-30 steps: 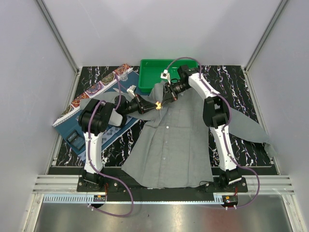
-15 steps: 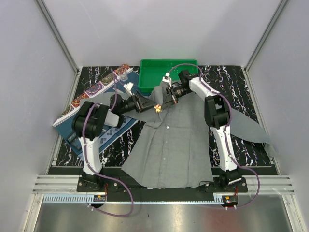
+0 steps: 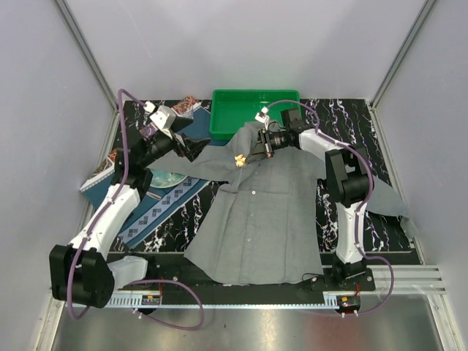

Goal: Pin the brooch onto the clothing
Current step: Pin the brooch onto the flattened clothing.

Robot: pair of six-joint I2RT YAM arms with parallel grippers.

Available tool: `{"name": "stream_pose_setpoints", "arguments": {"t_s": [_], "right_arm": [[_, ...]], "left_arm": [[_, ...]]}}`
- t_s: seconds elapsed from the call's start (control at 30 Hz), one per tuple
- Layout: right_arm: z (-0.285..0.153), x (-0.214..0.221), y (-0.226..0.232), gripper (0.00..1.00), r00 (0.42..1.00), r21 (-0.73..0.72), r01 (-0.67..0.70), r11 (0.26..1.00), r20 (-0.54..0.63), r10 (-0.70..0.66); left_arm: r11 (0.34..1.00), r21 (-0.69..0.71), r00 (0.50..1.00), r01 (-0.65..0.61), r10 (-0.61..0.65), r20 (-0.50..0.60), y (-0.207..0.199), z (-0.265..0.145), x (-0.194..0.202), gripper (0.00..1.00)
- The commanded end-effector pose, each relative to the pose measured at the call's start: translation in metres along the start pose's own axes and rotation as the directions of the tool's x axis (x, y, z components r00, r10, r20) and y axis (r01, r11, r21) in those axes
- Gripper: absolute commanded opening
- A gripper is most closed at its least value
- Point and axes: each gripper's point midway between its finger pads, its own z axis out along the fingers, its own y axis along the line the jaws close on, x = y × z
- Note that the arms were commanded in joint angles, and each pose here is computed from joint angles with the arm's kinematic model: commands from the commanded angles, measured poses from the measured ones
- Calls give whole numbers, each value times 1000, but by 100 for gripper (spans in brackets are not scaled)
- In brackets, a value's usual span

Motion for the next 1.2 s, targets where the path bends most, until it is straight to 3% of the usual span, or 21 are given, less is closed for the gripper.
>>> {"name": "stream_pose_setpoints", "arguments": {"t_s": [0.0, 0.07, 0.1, 0.13, 0.2, 0.4, 0.57, 0.73, 0.9, 1.17], "right_arm": [[-6, -32, 34, 0, 993, -80, 63, 995, 104, -54], [-5, -35, 37, 0, 982, -102, 134, 986, 147, -118], [-6, -36, 43, 0, 983, -119, 120, 986, 155, -101], [-7, -36, 44, 0, 975, -116, 159, 981, 174, -137], [-8, -37, 44, 0, 971, -111, 177, 978, 183, -155], [-6, -39, 49, 0, 955, -119, 249, 961, 197, -223], [-5, -41, 57, 0, 946, -102, 271, 957, 210, -246], [-3, -41, 50, 0, 943, -43, 259, 965, 228, -243], [1, -40, 49, 0, 941, -28, 256, 966, 235, -243], [2, -53, 48, 0, 943, -50, 241, 969, 247, -222]], "left_arm": [[991, 137, 977, 0, 30, -211, -4, -8, 56, 99], [981, 164, 971, 102, -62, -229, -16, -9, 82, 99], [979, 204, 991, 14, 14, -134, -20, -4, 72, 99], [979, 203, 989, 16, 14, -149, -27, -11, 99, 99], [969, 240, 992, -66, 90, -88, -38, -6, 106, 98], [965, 262, 991, -26, 60, -123, -44, 15, 146, 91], [973, 231, 994, 11, 16, -111, -36, 34, 143, 86], [954, 295, 997, 52, -30, -77, -40, 45, 148, 83], [957, 288, 998, 22, -5, -59, -29, 62, 151, 76], [939, 344, 998, 23, -1, -63, -34, 82, 149, 74]]}}
